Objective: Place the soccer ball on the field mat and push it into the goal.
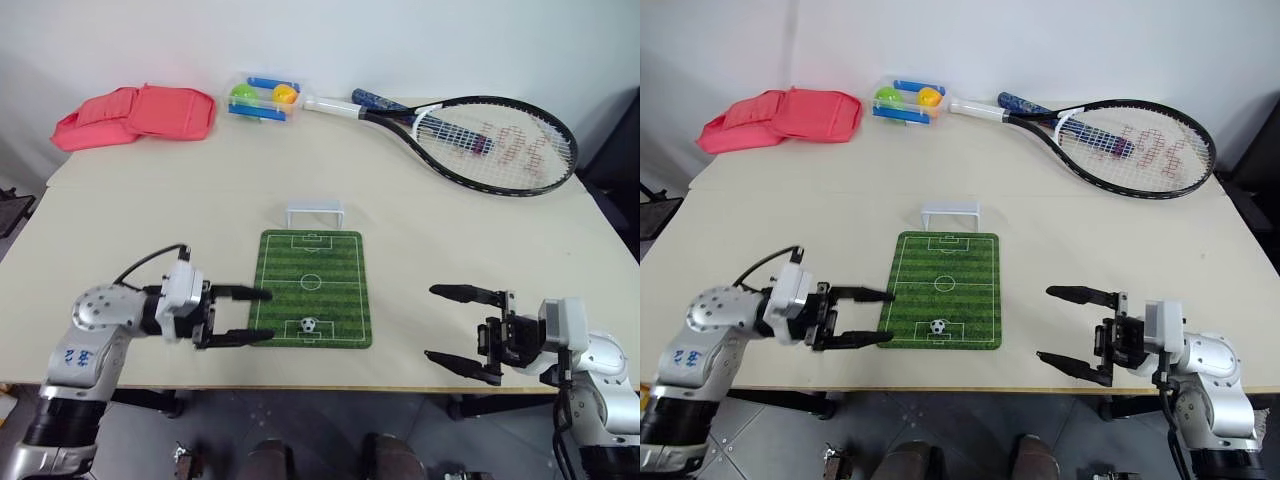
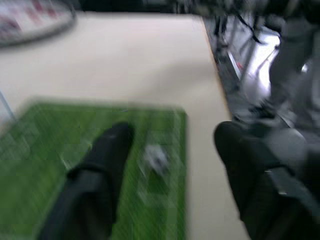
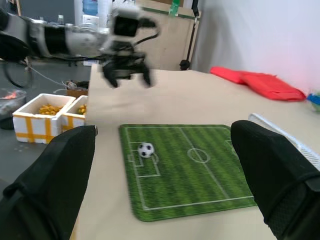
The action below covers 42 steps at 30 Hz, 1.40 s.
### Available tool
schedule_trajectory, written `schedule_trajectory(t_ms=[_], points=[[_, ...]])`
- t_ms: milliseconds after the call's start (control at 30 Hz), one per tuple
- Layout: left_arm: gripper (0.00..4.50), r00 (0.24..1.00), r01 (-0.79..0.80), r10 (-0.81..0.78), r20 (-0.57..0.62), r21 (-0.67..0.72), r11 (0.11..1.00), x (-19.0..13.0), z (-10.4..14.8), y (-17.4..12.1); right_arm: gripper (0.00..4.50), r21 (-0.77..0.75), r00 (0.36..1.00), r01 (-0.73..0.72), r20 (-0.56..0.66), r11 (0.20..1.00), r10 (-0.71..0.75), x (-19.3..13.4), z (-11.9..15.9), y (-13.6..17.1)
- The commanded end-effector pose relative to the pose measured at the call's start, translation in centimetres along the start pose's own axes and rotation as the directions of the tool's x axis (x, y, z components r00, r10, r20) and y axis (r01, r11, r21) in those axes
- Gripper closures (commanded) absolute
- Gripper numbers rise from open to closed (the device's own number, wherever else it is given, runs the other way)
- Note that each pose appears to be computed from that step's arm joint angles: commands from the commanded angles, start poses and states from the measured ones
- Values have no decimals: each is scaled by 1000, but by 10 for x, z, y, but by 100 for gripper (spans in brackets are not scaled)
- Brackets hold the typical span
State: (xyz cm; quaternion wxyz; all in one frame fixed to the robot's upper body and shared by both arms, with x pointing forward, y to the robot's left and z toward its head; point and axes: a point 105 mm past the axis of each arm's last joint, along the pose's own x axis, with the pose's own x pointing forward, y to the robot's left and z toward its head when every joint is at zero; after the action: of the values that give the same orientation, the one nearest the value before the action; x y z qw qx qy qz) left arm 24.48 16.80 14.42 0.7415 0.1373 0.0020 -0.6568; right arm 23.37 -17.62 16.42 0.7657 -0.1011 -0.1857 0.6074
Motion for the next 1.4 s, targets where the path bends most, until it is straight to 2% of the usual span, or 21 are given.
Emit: schedule_trajectory(t_ms=[33, 200, 500, 600, 767, 867, 1033, 1100, 1167, 1267, 1400], points=[[304, 999, 26, -27, -18, -24, 999, -3, -15, -21, 0, -37, 1000, -17, 3, 999, 17, -4, -2, 1], [447, 998, 66, -65, 15, -58, 996, 13, -20, -36, 0, -36, 1000, -17, 4, 999, 17, -5, -6, 2], [447, 998, 47, -45, 32, -70, 996, 53, -29, -19, 0, -40, 1000, 9, -3, 999, -9, -7, -9, 2], [447, 999, 30, -27, 29, -120, 992, 66, -34, 4, 0, -49, 1000, 20, -3, 999, -20, -7, -9, 3], [447, 999, 49, -49, 5, -124, 991, 74, -40, 17, 0, -72, 999, 51, 1, 996, -51, -6, -6, 2], [447, 1000, 9, -9, 3, -102, 995, 81, -41, 34, 0, -79, 998, 65, 4, 995, -65, -5, -5, 4], [447, 988, -153, 154, 20, -57, 987, 86, -37, 73, 0, -95, 996, 94, 8, 991, -94, -5, -4, 3], [447, 954, -291, 291, 70, -18, 957, 86, -27, 98, 0, -107, 993, 119, 13, 987, -118, -5, -3, 1], [447, 891, -423, 414, 188, 9, 906, 84, -6, 123, 0, -114, 985, 173, 23, 978, -171, -5, -4, -2], [447, 900, -360, 339, 274, 28, 932, 76, 9, 116, 0, -131, 959, 282, 68, 950, -275, -4, -1, -10], [447, 909, -339, 307, 283, 73, 938, 41, 21, 108, 0, -155, 925, 378, 99, 913, -366, -4, 1, -23]])
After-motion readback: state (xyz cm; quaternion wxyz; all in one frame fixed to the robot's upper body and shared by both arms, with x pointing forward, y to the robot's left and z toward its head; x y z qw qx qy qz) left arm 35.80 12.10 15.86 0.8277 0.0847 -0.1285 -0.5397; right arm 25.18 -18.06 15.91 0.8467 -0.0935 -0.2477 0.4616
